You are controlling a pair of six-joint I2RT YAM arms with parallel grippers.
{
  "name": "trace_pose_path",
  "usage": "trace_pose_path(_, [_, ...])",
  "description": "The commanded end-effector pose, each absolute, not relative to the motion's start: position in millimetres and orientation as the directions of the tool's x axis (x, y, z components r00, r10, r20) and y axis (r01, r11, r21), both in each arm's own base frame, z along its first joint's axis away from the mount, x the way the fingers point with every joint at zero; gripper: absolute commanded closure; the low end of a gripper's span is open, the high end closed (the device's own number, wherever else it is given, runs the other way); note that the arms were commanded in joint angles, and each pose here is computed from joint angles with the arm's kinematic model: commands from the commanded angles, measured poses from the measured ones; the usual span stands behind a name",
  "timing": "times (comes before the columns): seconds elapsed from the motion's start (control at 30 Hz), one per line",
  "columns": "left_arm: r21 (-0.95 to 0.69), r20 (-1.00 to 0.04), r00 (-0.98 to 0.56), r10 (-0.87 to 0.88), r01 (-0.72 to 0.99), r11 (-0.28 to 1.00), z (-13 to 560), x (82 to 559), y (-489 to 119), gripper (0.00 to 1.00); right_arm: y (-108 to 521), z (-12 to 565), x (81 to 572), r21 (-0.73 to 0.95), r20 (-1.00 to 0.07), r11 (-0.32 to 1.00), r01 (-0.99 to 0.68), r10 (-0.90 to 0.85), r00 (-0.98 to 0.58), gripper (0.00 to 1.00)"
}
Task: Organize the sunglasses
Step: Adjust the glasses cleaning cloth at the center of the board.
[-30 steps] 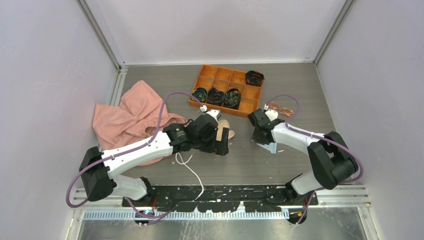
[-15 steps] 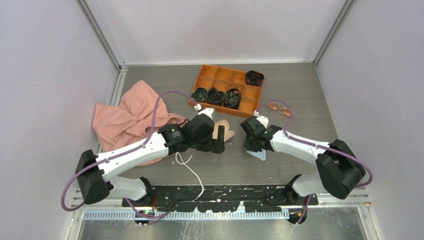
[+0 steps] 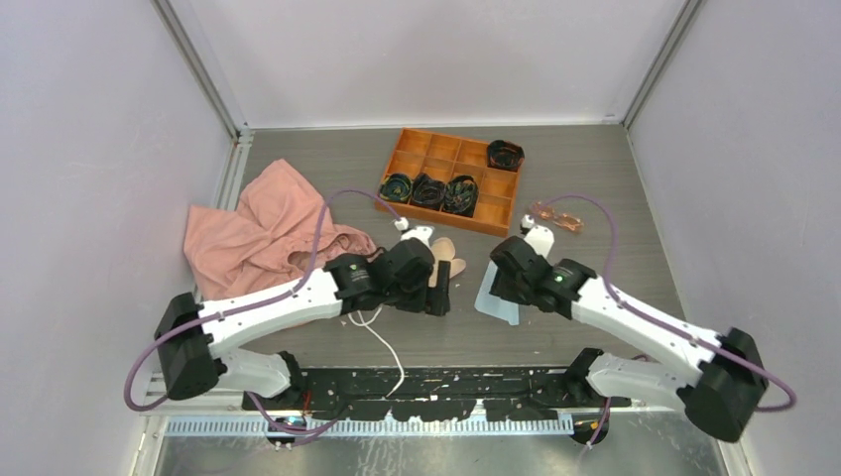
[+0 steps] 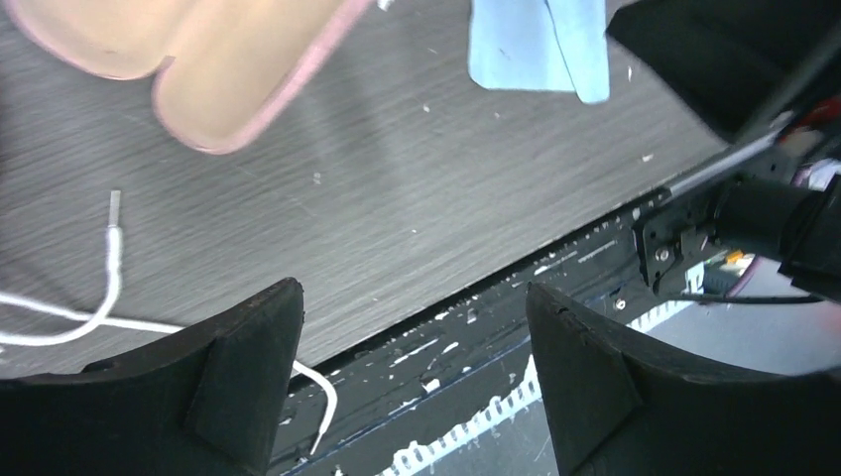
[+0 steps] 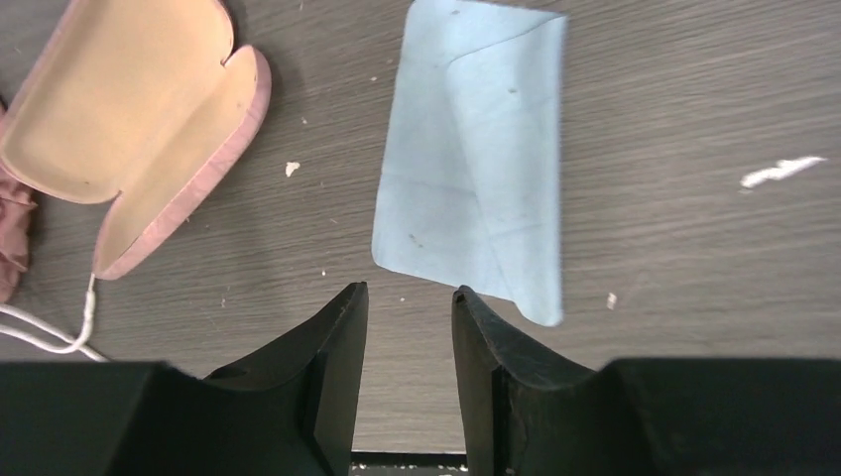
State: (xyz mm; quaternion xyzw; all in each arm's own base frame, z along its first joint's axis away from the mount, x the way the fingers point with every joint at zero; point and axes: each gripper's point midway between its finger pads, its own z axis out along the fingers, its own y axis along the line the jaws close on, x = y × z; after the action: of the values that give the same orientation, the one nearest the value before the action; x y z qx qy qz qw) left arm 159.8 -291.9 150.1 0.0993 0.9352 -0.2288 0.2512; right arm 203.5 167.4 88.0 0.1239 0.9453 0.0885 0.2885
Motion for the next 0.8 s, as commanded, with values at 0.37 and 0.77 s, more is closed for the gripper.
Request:
trace_pose_path(0.37, [-0.305, -0.441, -0.892, 0.099, 0.252, 0.918, 78, 168, -407, 0.27, 67, 114, 164, 0.243, -0.626, 0.858, 0.453, 0.495, -0.603, 0.57])
trace_pose_path(0.77, [-0.177, -0.423, -0.902, 0.085, 0.174, 0.969, 31, 189, -420, 0.46, 64, 124, 166, 0.271, -0.633, 0.843, 0.465, 0.520, -0.573, 0.57])
